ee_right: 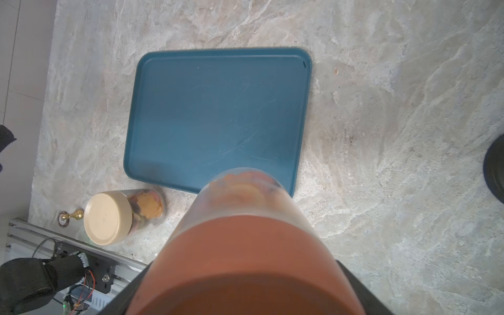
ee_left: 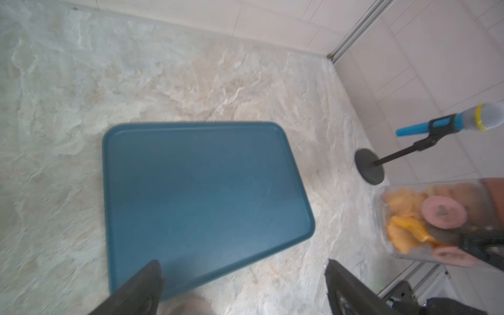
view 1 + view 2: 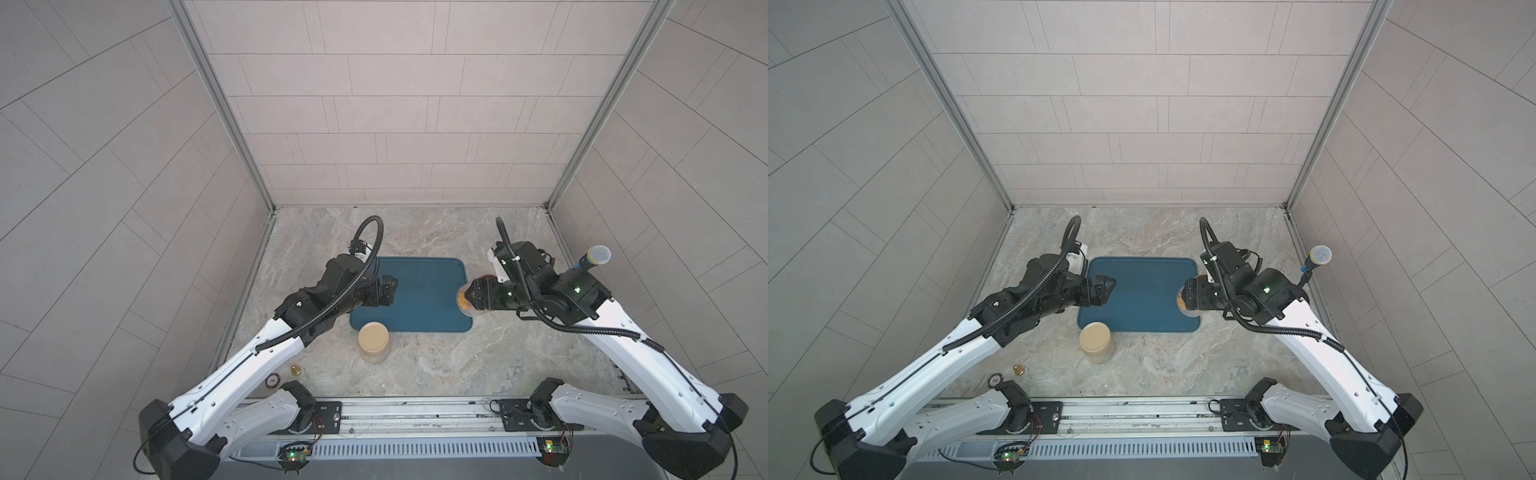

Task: Pour the cookies out of the jar
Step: Pick up the jar from the center of the board.

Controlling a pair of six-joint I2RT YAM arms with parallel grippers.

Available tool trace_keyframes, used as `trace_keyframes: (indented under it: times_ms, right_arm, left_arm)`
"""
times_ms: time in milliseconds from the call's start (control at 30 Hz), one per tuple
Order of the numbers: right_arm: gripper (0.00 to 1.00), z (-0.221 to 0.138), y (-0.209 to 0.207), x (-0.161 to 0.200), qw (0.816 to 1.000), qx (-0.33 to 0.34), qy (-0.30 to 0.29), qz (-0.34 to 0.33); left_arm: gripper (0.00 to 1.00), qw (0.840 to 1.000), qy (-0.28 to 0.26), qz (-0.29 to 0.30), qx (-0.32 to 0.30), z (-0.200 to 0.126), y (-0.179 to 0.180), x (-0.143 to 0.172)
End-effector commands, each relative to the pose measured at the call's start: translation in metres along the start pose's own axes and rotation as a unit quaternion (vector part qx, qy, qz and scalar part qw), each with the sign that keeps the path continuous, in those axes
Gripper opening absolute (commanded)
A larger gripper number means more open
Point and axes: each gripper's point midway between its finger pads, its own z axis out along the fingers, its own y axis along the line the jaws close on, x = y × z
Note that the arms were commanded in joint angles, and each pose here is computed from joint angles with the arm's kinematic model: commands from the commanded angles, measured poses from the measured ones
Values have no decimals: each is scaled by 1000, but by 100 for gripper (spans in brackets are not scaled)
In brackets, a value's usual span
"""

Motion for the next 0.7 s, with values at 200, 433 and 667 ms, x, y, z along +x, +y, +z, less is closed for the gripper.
trace_keyframes:
  times_ms: [200,433,667]
  right_arm:
    - [0,-17,59,-26,991,-130,-4,12]
    - [0,-6,78,-32,985,-174,18,12]
    - [0,-6,88,-32,978,-205,44,5]
  left_arm:
    - [100,988,-98,6,121,1,-36,-26]
    - [100,935,-153,145,286,-3,-96,4]
    - [100,923,-166,248,243,32,-100,29]
